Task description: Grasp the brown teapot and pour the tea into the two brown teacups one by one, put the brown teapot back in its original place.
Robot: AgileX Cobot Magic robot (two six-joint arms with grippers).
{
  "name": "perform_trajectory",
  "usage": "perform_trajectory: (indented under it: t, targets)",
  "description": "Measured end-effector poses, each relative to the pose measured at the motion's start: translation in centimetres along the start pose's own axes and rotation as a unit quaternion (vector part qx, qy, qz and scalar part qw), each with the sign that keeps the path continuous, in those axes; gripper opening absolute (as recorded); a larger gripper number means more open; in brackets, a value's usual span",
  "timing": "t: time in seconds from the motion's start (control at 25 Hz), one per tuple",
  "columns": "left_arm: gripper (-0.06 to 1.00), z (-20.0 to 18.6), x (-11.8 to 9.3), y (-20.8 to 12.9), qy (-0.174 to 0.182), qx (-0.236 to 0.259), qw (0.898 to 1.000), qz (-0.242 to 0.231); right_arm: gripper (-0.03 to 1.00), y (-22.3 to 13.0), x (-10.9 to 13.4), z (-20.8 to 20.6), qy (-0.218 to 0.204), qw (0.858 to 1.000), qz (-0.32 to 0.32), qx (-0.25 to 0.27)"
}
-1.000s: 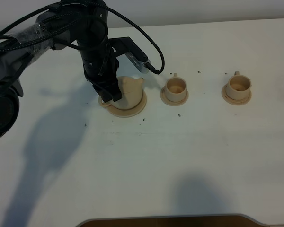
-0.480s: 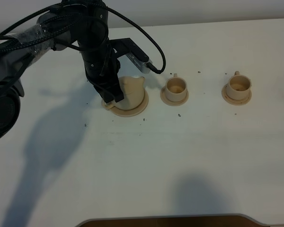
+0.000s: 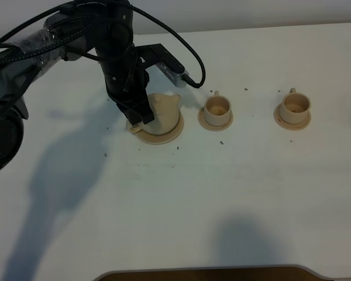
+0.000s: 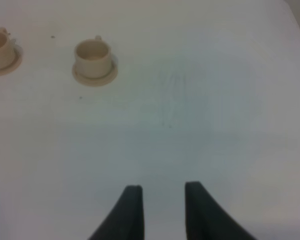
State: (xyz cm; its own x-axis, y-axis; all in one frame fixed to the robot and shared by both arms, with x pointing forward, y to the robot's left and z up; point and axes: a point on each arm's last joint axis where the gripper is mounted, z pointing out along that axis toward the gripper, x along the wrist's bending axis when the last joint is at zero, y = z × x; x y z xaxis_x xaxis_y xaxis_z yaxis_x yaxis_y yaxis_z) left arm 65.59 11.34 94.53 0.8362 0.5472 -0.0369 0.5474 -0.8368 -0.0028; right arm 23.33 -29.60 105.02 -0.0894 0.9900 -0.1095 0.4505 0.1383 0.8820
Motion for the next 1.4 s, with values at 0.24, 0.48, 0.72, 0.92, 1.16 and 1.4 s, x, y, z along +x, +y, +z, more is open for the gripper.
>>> perform_trajectory:
  t: [0.24, 0.48, 0.72, 0.92, 1.16, 1.4]
  targets:
    - [0.11, -1.3, 0.2, 0.7, 0.008, -0.026, 1.0, -0.001, 0.23, 0.0, 0.0, 0.0, 0.0, 1.0, 0.0, 0.0]
    - [0.11, -1.8, 0.2, 0.7, 0.012, -0.033, 0.999, -0.001, 0.23, 0.0, 0.0, 0.0, 0.0, 1.0, 0.0, 0.0]
    - [0.11, -3.4, -0.5, 2.0, 0.021, -0.093, 0.995, 0.009, 0.23, 0.0, 0.0, 0.0, 0.0, 1.0, 0.0, 0.0]
    - [0.11, -4.9, -3.0, 4.4, 0.038, -0.136, 0.988, 0.057, 0.23, 0.0, 0.0, 0.0, 0.0, 1.0, 0.0, 0.0]
    - [0.11, -5.7, -5.6, 7.2, 0.054, -0.175, 0.979, 0.095, 0.23, 0.0, 0.0, 0.0, 0.0, 1.0, 0.0, 0.0]
    - [0.11, -4.3, -7.6, 10.0, 0.059, -0.191, 0.972, 0.124, 0.23, 0.0, 0.0, 0.0, 0.0, 1.0, 0.0, 0.0]
